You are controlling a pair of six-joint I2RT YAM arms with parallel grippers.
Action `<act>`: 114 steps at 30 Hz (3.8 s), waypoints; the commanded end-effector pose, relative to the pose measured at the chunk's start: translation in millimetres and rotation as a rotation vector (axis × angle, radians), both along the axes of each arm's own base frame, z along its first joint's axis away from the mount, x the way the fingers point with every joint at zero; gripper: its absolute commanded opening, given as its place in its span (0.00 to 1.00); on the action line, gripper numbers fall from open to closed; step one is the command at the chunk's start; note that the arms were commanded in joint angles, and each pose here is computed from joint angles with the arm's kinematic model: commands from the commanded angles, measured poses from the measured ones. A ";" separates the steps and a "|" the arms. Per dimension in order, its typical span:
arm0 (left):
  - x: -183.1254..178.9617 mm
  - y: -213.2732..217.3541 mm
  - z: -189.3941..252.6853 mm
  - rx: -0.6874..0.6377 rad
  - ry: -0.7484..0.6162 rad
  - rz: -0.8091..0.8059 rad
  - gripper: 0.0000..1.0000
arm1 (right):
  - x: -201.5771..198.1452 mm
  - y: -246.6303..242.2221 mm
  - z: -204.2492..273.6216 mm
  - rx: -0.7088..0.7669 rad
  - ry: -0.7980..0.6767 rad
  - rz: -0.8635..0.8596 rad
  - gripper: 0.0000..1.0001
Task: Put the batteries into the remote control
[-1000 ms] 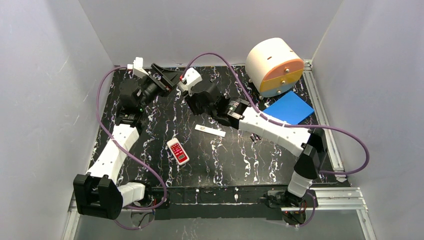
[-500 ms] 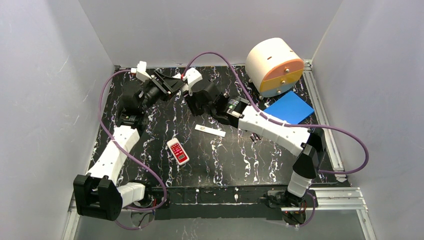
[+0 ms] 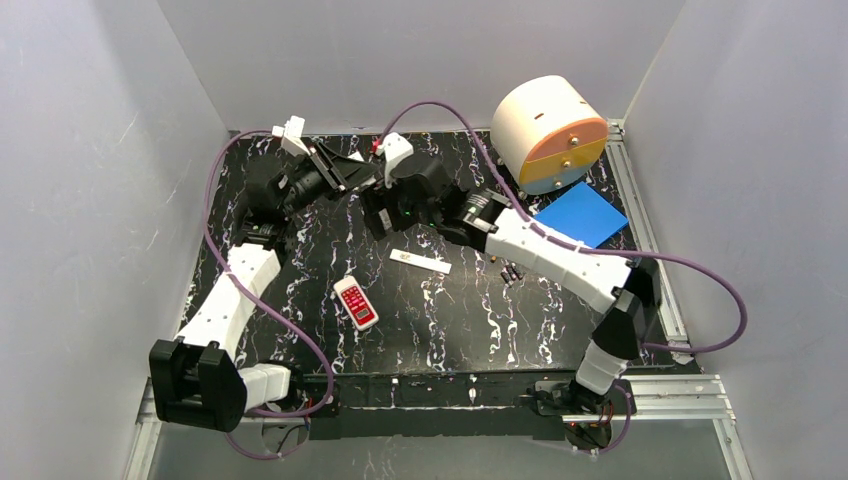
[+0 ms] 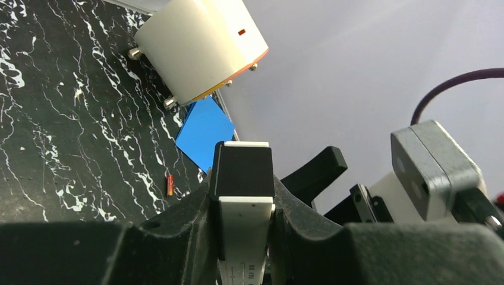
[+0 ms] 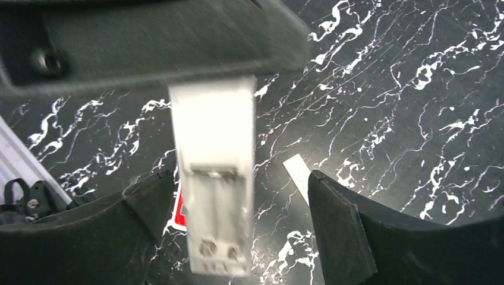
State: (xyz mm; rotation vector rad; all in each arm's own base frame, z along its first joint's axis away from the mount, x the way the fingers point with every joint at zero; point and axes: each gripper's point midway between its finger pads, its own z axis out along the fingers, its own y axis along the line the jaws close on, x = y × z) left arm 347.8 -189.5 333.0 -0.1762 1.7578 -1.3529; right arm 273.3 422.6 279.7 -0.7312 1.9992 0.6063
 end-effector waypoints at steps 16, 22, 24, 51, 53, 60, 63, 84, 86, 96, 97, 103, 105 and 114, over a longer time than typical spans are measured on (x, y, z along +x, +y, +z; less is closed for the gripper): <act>18.8 25.8 5.4 0.111 -0.132 0.016 0.00 | 54.3 -254.5 -76.0 0.029 0.267 -0.891 0.73; 2.8 10.0 13.6 0.114 -0.205 -0.150 0.00 | 57.0 -260.4 -132.3 -0.122 0.379 -0.917 0.62; -9.8 1.9 23.6 0.105 -0.264 -0.248 0.00 | 61.6 -263.3 -146.0 -0.120 0.399 -0.912 0.57; -31.8 -13.9 33.8 0.111 -0.385 -0.412 0.00 | 82.4 -254.4 -231.6 -0.183 0.567 -0.938 0.41; -30.3 -13.8 32.7 0.111 -0.382 -0.408 0.00 | 83.6 -252.6 -234.1 -0.189 0.571 -0.928 0.43; -24.8 -13.7 30.3 0.109 -0.372 -0.397 0.00 | 82.4 -250.4 -246.8 -0.215 0.601 -0.922 0.39; -23.2 -13.8 29.9 0.108 -0.367 -0.395 0.00 | 78.9 -251.5 -253.2 -0.238 0.624 -0.921 0.35; -12.1 -16.9 9.2 0.073 -0.262 -0.354 0.00 | 109.5 -230.6 -172.3 -0.204 0.394 -0.723 0.18; -13.8 -23.6 8.7 0.062 -0.247 -0.373 0.00 | 114.0 -214.3 -138.0 -0.128 0.326 -0.666 0.19; 2.6 -32.1 43.0 -0.041 -0.233 -0.401 0.00 | 98.2 -135.2 65.1 0.391 0.023 -0.341 0.21; 4.1 -32.7 47.6 -0.060 -0.236 -0.405 0.00 | 93.0 -131.9 86.1 0.448 -0.009 -0.310 0.22; 17.5 -34.0 65.1 -0.134 -0.222 -0.393 0.00 | 60.7 -107.9 164.6 0.619 -0.111 -0.121 0.23; 21.1 -34.7 69.3 -0.144 -0.220 -0.390 0.00 | 48.2 -96.2 178.4 0.641 -0.128 -0.059 0.23; 30.5 -35.4 72.1 -0.176 -0.188 -0.380 0.00 | 12.6 -47.6 173.8 0.561 -0.179 0.079 0.25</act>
